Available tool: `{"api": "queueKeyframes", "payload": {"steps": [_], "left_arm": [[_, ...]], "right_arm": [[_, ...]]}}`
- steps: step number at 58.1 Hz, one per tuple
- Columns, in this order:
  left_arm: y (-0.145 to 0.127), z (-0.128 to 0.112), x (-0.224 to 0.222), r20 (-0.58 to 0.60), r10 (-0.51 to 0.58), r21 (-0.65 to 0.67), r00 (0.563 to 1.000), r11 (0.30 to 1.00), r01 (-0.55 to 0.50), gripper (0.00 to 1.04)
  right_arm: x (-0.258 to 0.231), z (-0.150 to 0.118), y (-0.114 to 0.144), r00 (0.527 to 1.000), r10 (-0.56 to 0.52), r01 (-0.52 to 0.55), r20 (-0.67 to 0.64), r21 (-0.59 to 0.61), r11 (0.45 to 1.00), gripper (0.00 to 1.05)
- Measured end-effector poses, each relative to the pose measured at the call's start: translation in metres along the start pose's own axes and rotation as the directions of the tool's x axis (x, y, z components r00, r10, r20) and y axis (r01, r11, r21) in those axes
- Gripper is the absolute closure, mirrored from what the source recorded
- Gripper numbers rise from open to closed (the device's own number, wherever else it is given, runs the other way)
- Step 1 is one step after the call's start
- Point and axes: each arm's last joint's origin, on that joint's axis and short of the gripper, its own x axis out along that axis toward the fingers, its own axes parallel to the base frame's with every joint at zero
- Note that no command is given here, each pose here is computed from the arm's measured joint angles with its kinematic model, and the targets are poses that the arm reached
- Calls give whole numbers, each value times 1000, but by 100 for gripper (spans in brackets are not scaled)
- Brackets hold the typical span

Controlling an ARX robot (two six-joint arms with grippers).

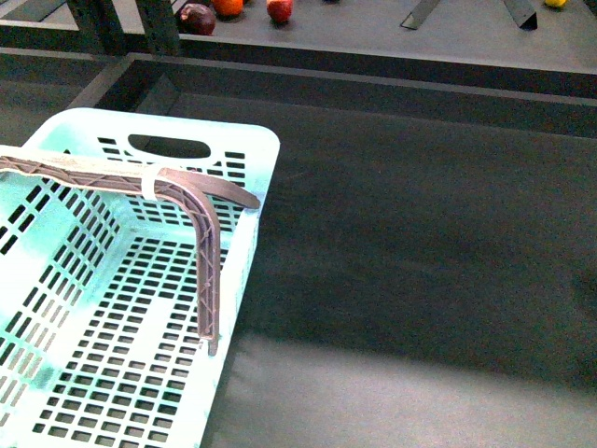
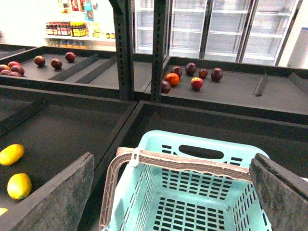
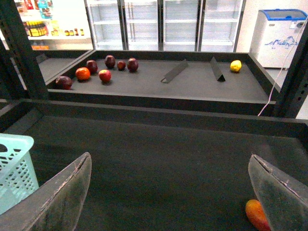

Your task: Pick apple with right arm and hold basket with left

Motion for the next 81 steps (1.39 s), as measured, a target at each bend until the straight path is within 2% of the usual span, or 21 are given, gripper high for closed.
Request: {"api": "queueKeyframes", "payload": {"steps": [33,36,39,42,45,51,55,60,63,70,73,81], "left_arm": [[0,0,0,0,0,0,1000,1000,0,7],[0,-2,0,-117,51,-54,992,997,-58,7],[1,-3,2,-306,83,-126,948,984,-127,7],[0,-7,4,-392,73,-184,917,970,-156,7],[-1,-7,8,-430,24,-285,902,945,-161,7],[1,6,18,-422,-60,-451,904,879,-153,7],[4,15,31,-408,-132,-588,904,795,-149,7],[6,19,53,-413,-181,-696,892,695,-182,7],[5,16,67,-431,-202,-738,879,640,-215,7],[-6,2,98,-498,-245,-771,832,565,-294,7],[-13,-5,112,-519,-260,-777,814,540,-323,7],[-22,-11,139,-525,-275,-791,806,507,-342,7]], "right_arm": [[0,0,0,1000,0,0,0,0,1000,9],[0,0,0,1000,0,0,0,0,1000,9],[0,0,0,1000,0,0,0,0,1000,9],[0,0,0,1000,0,0,0,0,1000,9],[0,0,0,1000,0,0,0,0,1000,9],[0,0,0,1000,0,0,0,0,1000,9],[0,0,0,1000,0,0,0,0,1000,9],[0,0,0,1000,0,0,0,0,1000,9],[0,0,0,1000,0,0,0,0,1000,9],[0,0,0,1000,0,0,0,0,1000,9],[0,0,0,1000,0,0,0,0,1000,9],[0,0,0,1000,0,0,0,0,1000,9]]}}
